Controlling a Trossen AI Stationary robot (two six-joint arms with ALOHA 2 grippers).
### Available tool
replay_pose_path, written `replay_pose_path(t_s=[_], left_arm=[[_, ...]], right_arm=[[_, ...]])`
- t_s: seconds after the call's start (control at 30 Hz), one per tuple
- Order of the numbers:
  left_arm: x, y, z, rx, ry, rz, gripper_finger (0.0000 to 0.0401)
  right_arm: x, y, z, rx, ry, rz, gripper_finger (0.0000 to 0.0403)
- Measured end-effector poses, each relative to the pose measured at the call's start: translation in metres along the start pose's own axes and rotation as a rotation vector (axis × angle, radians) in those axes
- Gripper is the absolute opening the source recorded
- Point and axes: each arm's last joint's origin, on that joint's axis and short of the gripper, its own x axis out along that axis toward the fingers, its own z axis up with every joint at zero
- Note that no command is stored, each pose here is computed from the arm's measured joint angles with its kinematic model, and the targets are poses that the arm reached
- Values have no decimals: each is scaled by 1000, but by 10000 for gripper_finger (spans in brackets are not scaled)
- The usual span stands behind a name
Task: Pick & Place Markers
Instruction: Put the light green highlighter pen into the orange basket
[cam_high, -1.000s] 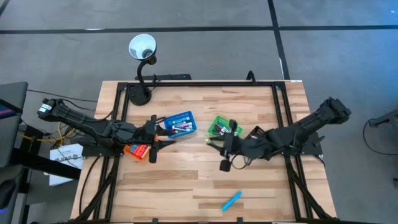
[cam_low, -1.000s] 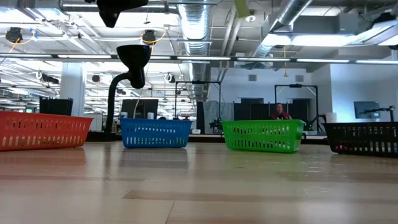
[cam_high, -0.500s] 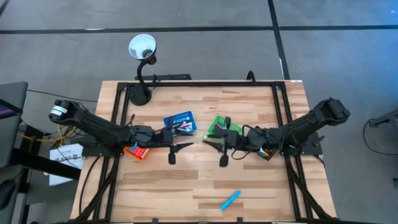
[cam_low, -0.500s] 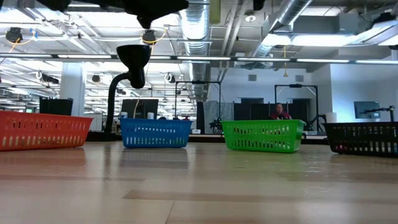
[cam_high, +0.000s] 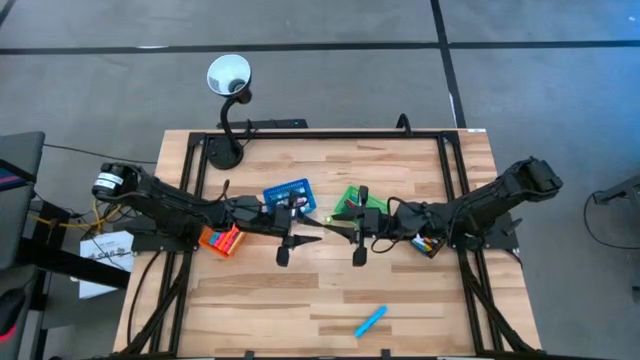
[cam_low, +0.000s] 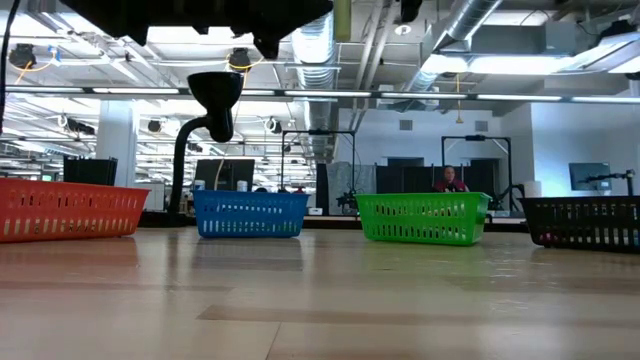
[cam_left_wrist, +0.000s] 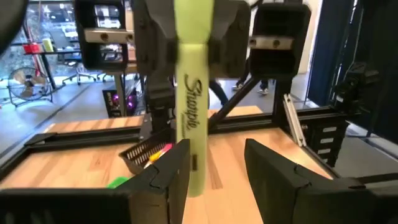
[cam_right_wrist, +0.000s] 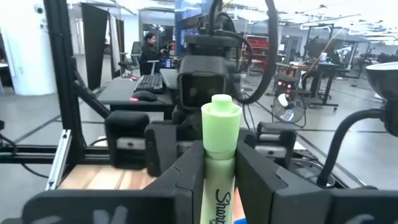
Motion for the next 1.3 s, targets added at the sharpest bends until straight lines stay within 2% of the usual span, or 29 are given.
replay_pose_path(t_s=[0.3,0.43,0.5,0.93,1.13,1.3], left_arm=[[5,0,-5,-27,-14,27,150],[5,0,-5,-27,-15,35,150],[5,1,-5,-27,-14,55,150],[5,2,-2,-30,-38,73,150],[5,2,-2,-30,-42,72,150],[5,1,-3,-41,-28,67,150]], right_arm=[[3,-8,0,53,-8,-16,66],[5,-13,0,103,-21,75,66],[5,-13,-1,128,-18,82,66],[5,-13,-2,91,-1,75,66],[27,-7,-21,64,-90,65,66],[38,-4,-34,43,-101,50,66]])
